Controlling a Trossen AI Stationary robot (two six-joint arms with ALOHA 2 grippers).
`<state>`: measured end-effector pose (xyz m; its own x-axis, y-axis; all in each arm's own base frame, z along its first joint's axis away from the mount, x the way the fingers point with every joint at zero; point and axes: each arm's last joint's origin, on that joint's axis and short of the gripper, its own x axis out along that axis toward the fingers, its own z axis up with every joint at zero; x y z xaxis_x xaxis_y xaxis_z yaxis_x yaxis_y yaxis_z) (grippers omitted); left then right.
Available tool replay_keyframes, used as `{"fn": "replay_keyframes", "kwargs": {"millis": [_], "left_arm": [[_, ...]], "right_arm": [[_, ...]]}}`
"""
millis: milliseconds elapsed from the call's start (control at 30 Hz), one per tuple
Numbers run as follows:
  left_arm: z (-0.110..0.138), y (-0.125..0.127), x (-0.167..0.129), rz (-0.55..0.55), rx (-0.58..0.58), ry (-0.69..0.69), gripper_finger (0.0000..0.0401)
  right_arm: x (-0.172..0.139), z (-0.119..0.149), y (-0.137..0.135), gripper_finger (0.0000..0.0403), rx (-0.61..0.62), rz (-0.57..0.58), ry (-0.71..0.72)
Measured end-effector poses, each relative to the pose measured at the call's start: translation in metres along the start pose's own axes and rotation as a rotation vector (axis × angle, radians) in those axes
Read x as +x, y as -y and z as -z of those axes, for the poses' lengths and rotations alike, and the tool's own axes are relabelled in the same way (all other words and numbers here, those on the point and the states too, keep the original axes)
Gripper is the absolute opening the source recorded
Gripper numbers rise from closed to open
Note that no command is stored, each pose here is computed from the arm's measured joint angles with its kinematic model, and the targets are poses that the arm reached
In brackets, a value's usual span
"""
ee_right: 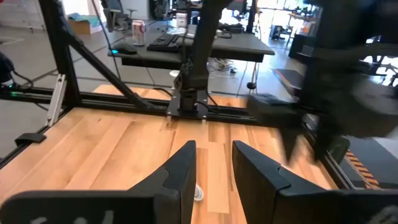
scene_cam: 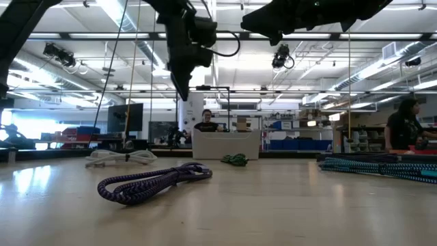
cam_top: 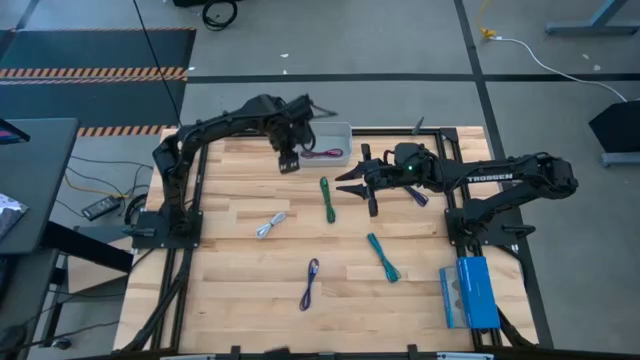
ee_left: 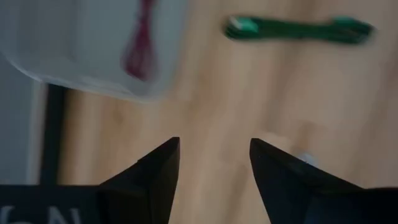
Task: Pick and place USB-C Cables
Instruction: Put the white charger cable into the gray bin
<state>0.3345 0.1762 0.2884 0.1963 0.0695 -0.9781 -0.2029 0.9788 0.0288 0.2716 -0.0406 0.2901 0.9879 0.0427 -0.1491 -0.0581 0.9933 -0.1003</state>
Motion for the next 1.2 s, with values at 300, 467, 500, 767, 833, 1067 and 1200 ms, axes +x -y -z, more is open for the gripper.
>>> {"fn": "replay_keyframes", "kwargs": {"millis": [300, 467, 500, 767, 833, 1067, 1200], "left_arm": [[0.010, 0.077, 0.006, 0.056, -0.019, -0.194, 0.0181], [0.039, 0.117, 0.023, 0.073, 0.096, -0.244, 0.0181], [0.047, 0.122, 0.026, 0.073, 0.095, -0.238, 0.0181], [0.117, 0.132, 0.030, 0.066, -0.148, -0.079, 0.0181], [0.129, 0.131, 0.032, 0.071, -0.243, -0.027, 0.0181], [0.154, 0.135, 0.061, 0.032, -0.376, 0.024, 0.0181], [0.152, 0.137, 0.075, 0.047, -0.400, 0.095, 0.0181]], "right_arm": [[-0.009, 0.010, -0.001, 0.0110, 0.033, 0.022, -0.151], [-0.012, 0.006, -0.004, 0.0110, 0.034, 0.014, -0.134], [-0.013, 0.004, -0.005, 0.0110, 0.033, 0.011, -0.128], [-0.015, -0.001, -0.012, 0.0110, 0.021, -0.015, -0.097], [-0.015, -0.002, -0.013, 0.0110, 0.019, -0.016, -0.082], [-0.013, -0.004, -0.018, 0.0110, 0.012, -0.037, -0.064], [-0.013, -0.005, -0.022, 0.0110, 0.009, -0.049, -0.058]]}}
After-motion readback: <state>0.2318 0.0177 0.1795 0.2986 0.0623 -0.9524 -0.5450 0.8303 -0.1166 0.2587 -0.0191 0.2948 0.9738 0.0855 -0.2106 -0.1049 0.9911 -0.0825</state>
